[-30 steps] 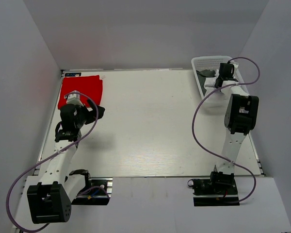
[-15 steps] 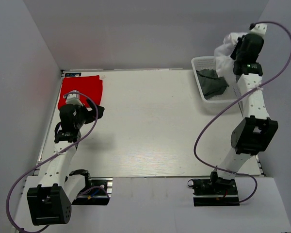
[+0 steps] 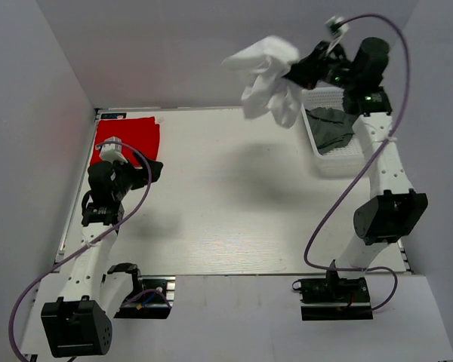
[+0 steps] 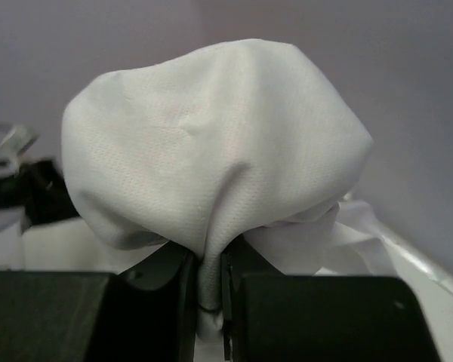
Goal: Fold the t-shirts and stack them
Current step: Move the tshirt to the center of the board
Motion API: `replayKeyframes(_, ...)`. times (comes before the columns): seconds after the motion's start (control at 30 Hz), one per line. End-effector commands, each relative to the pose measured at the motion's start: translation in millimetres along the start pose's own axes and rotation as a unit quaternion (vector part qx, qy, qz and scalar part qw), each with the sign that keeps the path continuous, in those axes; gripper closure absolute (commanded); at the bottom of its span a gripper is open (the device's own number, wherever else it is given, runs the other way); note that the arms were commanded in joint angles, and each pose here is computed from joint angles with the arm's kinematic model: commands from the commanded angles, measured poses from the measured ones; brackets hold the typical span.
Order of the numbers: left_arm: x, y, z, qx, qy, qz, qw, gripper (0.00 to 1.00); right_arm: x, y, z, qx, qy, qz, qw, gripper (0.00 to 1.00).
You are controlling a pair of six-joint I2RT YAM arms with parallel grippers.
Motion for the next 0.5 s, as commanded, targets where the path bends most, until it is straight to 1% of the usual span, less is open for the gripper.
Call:
replayKeyframes(0.0,-19.3,-7.9,-24.8,-0.037,0.004,0.047,0.998,0.0,40.7,15.5,62.0,0.109,0.014,-0.189,0.976,1.0)
replayKeyframes(0.03,-20.9,-8.2,-24.6,-0.036,-0.002,0.052,0.998,0.0,22.3,21.5,84.2,0.131,0.022,-0.109,0.985,0.85)
replayKeyframes(0.07,-20.9,-8.2,-24.6,-0.036,-0.002,0.052,0.998,0.0,7.6,34.3,92.3,0.134,0.013,-0.001,0.991,0.69)
replayKeyframes(0.1,-15.5,-4.4,-22.6,-0.027,-0.022,0.029,0.999,0.0,-24.0,24.6,112.8,0.156,0.024,0.134,0.978,0.57)
replayKeyframes(0.13,-13.6,-3.0,-24.0,-0.025,-0.029,0.019,0.999,0.0,-37.1,16.7,135.0,0.168,0.041,0.191,0.966,0.33)
replayKeyframes(0.17,-11.2,-0.9,-23.0,-0.023,-0.036,0.011,0.999,0.0,-64.2,2.3,140.2,0.15,0.034,0.295,0.943,0.21)
replayKeyframes(0.2,-6.8,1.2,-18.9,-0.014,-0.04,-0.003,0.999,0.0,-70.5,1.7,139.3,0.123,0.033,0.311,0.942,0.13)
replayKeyframes(0.23,-2.9,5.6,-12.5,0.001,-0.052,-0.014,0.999,0.0,-75.2,-17.1,172.5,0.143,0.054,0.339,0.928,0.1)
replayKeyframes(0.27,-1.6,7.9,-10.0,0.006,-0.054,-0.016,0.998,0.0,-78.2,-23.6,180.2,0.143,0.053,0.355,0.922,0.1)
replayKeyframes(0.3,0.2,9.7,-9.6,0.012,-0.061,-0.024,0.998,0.0,-81.6,-25.7,181.8,0.129,0.043,0.374,0.918,0.1)
replayKeyframes(0.33,1.7,12.2,-6.9,0.018,-0.063,-0.026,0.997,0.0,-78.7,-36.7,201.8,0.146,0.054,0.376,0.914,0.1)
replayKeyframes(0.4,4.4,19.2,1.4,0.043,-0.07,-0.027,0.996,0.0,-71.9,-37.2,212.2,0.153,0.071,0.36,0.917,0.1)
replayKeyframes(0.43,5.7,21.4,8.0,0.059,-0.075,-0.027,0.995,0.0,-70.5,-42.7,230.1,0.171,0.082,0.362,0.913,0.1)
replayKeyframes(0.47,7.5,24.1,11.6,0.067,-0.077,-0.03,0.994,0.0,-65.6,-42.7,236.1,0.179,0.089,0.354,0.914,0.1)
Point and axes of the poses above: each gripper's point midway between its finger pads, its own y axis out along the fingers, its own x axis along the line the jaws close on, z = x × y, the point moved 5 cm from there along -y, back along the fingers, and after that the axes turned 10 degrees about y, right-handed, at the moved point
